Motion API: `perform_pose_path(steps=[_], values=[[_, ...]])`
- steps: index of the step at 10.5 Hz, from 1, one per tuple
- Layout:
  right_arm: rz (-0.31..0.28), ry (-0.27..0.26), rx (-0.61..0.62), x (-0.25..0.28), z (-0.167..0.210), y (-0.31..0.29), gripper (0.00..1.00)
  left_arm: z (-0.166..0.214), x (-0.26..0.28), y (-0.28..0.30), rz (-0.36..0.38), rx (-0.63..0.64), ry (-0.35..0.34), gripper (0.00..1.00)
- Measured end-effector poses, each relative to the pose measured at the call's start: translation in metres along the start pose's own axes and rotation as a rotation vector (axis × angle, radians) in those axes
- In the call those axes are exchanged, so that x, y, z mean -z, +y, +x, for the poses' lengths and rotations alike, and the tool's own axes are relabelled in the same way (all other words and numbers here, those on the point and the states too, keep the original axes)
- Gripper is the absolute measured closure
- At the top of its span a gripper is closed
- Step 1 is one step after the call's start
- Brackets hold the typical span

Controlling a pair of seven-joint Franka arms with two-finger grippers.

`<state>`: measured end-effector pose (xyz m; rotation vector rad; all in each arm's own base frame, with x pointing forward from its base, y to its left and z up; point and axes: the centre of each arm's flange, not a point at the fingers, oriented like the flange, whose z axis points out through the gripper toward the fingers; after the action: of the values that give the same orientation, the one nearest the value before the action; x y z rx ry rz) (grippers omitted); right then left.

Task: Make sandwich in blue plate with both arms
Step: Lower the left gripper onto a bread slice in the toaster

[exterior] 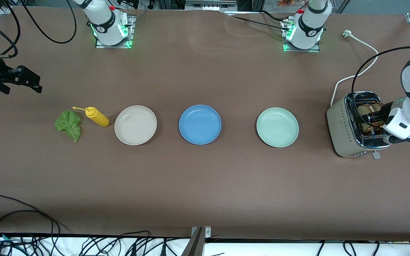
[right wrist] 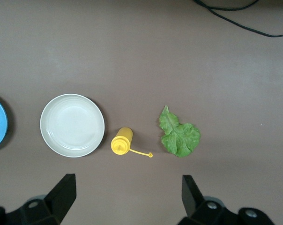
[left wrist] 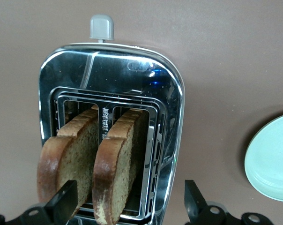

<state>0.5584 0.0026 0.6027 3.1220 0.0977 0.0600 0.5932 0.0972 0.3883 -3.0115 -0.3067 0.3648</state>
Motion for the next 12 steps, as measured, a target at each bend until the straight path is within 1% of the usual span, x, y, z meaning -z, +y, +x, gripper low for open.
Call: perform_pose_path(steps=[1, 2, 3, 4, 5, 6, 7, 8, 9, 10, 11, 12], values=[[0.0, 0.0, 0.0, 0.0, 0.0, 0.0, 0.0, 0.001, -0.003, 0.0, 0.0, 0.0, -0.005, 0.01], [0.0, 0.0, 0.0, 0.0, 0.0, 0.0, 0.0, 0.001, -0.004, 0.0, 0.0, 0.0, -0.006, 0.07], [0.0, 0.0, 0.0, 0.0, 0.0, 0.0, 0.0, 0.001, -0.004, 0.0, 0.0, 0.001, -0.007, 0.21], [0.0, -0.001, 0.0, -0.001, 0.0, 0.0, 0.0, 0.0, -0.005, -0.001, 0.001, 0.001, -0.017, 0.27], [0.0, -0.002, 0.0, -0.001, 0.0, 0.0, 0.0, -0.001, -0.007, -0.002, 0.001, 0.002, -0.024, 0.23], [0.0, -0.003, 0.001, -0.002, 0.001, 0.0, 0.0, -0.002, -0.011, -0.003, 0.001, 0.004, -0.032, 0.15], [0.0, -0.003, 0.001, -0.002, 0.001, 0.0, 0.0, -0.003, -0.016, -0.004, 0.001, 0.005, -0.043, 0.14], [0.0, -0.003, 0.001, -0.002, 0.001, 0.0, 0.0, -0.004, -0.019, -0.005, 0.001, 0.007, -0.05, 0.15], [0.0, -0.003, 0.001, -0.002, 0.001, 0.0, 0.0, -0.004, -0.021, -0.006, 0.001, 0.009, -0.053, 0.2], [0.0, -0.004, 0.001, -0.002, 0.001, 0.0, 0.0, -0.004, -0.021, -0.006, 0.001, 0.009, -0.054, 0.32], [0.0, -0.004, 0.001, -0.002, 0.001, 0.0, 0.0, -0.004, -0.021, -0.006, 0.001, 0.009, -0.054, 0.48], [0.0, -0.004, 0.001, -0.002, 0.001, 0.0, 0.0, -0.004, -0.021, -0.006, 0.001, 0.009, -0.054, 0.5]])
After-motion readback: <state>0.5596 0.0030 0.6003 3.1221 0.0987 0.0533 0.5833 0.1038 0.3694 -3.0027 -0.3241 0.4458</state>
